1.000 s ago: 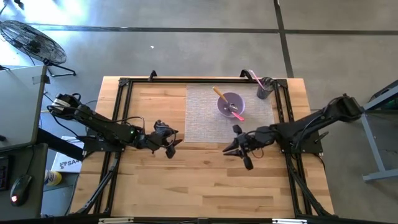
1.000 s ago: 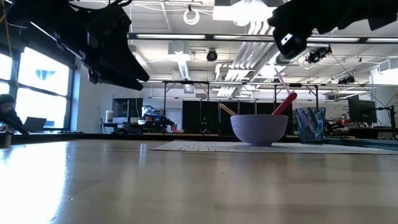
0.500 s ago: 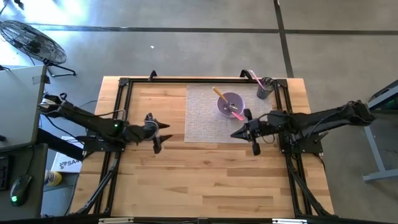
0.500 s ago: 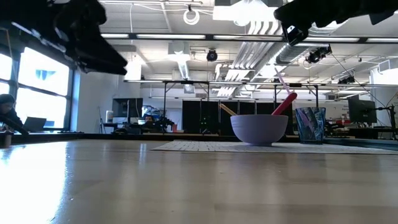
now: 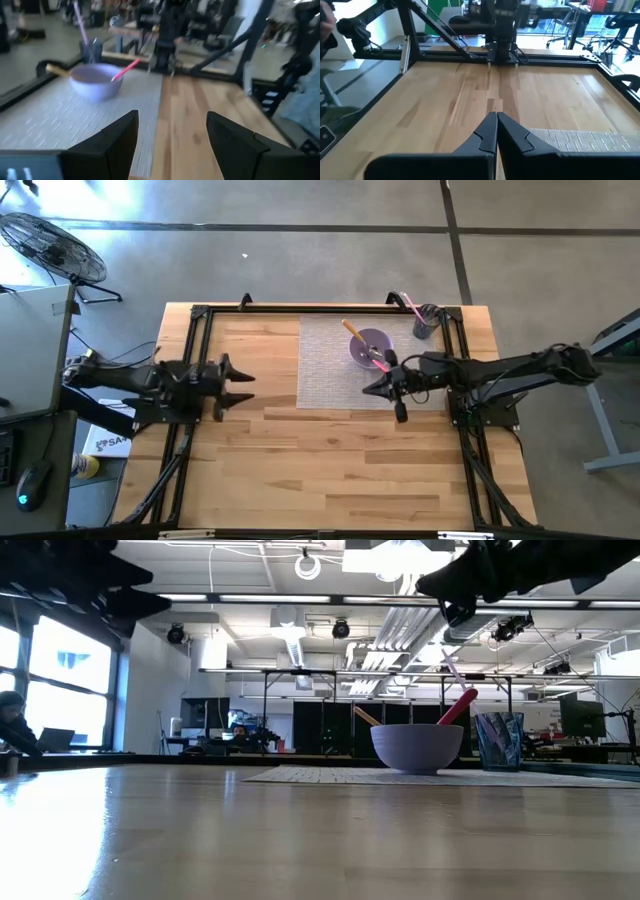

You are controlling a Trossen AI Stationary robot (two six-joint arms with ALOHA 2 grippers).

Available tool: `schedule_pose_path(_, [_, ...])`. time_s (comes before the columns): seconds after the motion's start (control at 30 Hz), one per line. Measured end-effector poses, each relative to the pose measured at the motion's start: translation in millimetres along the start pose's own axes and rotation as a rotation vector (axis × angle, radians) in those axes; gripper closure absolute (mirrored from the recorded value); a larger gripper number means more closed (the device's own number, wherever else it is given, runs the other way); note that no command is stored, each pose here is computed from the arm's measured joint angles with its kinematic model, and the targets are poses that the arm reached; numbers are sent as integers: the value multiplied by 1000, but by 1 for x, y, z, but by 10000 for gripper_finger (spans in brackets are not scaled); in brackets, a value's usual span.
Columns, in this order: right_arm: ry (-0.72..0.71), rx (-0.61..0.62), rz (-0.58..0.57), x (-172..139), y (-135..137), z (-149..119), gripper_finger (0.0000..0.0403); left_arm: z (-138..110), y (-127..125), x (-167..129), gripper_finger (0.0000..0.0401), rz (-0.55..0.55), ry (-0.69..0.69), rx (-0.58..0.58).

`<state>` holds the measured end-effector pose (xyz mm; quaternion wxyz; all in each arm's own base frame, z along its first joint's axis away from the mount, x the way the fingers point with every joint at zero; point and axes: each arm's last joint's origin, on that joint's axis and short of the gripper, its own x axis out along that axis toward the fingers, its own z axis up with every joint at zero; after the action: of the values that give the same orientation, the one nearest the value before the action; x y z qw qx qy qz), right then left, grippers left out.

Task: Pick & Place Utensil
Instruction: Return to Home Position

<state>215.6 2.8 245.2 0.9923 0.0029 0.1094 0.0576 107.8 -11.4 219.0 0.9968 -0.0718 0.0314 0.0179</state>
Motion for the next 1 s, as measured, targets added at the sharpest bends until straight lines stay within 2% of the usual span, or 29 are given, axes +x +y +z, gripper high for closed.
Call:
schedule_pose_path(0.23, [13, -1, 9, 7, 0, -4, 402, -3, 6, -12, 170, 12, -63, 16])
schedule_pose_path(0.4, [-69, -58, 11, 6, 0, -5, 402, -19, 13, -13, 170, 48, -76, 6])
schedule_pose_path(0.5, [-122, -84, 0, -4, -1, -18, 401, -26, 14, -15, 170, 42, -98, 3])
schedule_pose_path(0.6, [-130, -38, -30, -18, -5, -36, 402, -27, 14, -15, 170, 27, -99, 7])
schedule_pose_path(0.73, [-156, 21, -62, -39, -8, -55, 401, -30, 14, -15, 170, 21, -70, 14])
schedule_pose_path(1.0, [-309, 0, -96, -75, -6, -78, 402, -41, 16, -15, 170, 32, 39, 19])
